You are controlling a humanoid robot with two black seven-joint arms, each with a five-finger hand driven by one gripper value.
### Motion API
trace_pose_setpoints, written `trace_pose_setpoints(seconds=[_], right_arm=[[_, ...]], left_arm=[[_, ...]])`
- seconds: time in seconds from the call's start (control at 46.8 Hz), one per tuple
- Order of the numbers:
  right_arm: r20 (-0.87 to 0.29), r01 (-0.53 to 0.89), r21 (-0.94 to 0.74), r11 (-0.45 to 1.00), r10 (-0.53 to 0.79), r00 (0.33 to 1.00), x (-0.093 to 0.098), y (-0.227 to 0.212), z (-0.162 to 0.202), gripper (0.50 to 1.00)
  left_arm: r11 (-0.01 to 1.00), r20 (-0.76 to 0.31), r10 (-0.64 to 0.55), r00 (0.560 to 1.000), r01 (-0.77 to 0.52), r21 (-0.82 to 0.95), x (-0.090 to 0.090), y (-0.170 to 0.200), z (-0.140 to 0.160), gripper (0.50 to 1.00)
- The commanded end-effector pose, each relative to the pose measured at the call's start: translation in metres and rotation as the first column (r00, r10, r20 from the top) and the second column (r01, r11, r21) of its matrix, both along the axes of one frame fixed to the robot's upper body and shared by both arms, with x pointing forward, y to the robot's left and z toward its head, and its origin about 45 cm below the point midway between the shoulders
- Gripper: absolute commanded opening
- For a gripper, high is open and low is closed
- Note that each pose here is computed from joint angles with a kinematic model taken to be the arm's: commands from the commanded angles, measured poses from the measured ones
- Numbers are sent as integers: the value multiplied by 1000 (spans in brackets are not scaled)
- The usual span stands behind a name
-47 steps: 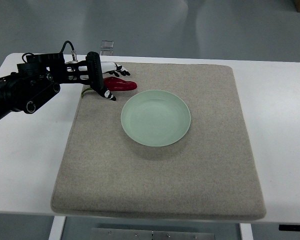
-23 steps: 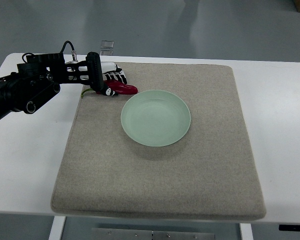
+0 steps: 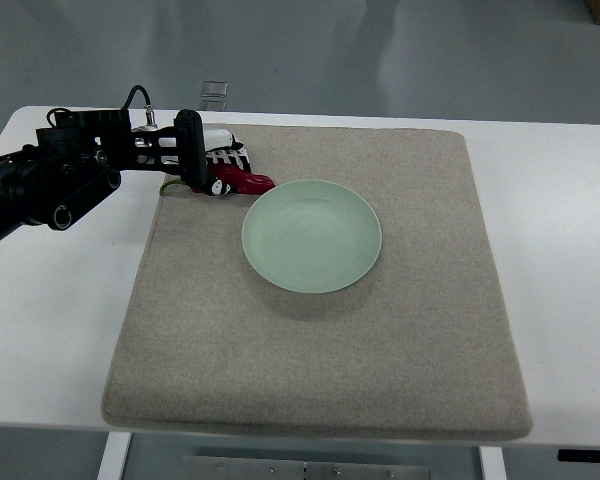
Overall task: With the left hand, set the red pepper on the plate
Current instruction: 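Close the left hand fingers around the red chili pepper, then carry the held pepper with the left hand over the green plate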
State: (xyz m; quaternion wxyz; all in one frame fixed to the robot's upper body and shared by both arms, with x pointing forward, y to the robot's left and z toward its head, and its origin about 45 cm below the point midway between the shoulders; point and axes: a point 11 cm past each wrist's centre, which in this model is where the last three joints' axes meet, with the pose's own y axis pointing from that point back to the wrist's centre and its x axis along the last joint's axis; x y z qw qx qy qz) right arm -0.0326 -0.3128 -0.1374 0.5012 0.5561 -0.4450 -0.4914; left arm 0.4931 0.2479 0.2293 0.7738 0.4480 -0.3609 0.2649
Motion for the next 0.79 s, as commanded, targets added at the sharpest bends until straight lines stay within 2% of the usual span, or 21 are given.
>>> trace_pose_setpoints(seconds=[0.0,0.449,0.77], right_arm=[[0,0,-1,1000,0,1000,0,0,0,928],[0,0,-1,1000,0,1000,0,0,0,928],[0,0,0,1000,0,1000,0,0,0,928]], left_arm=[[1000,3,3,1000,-3,-5,1,0,2,500],[999,59,8,998,-6,-45,10,-5,25,500],[988,81,-129,988,136,-79,-7,-40,40,500]])
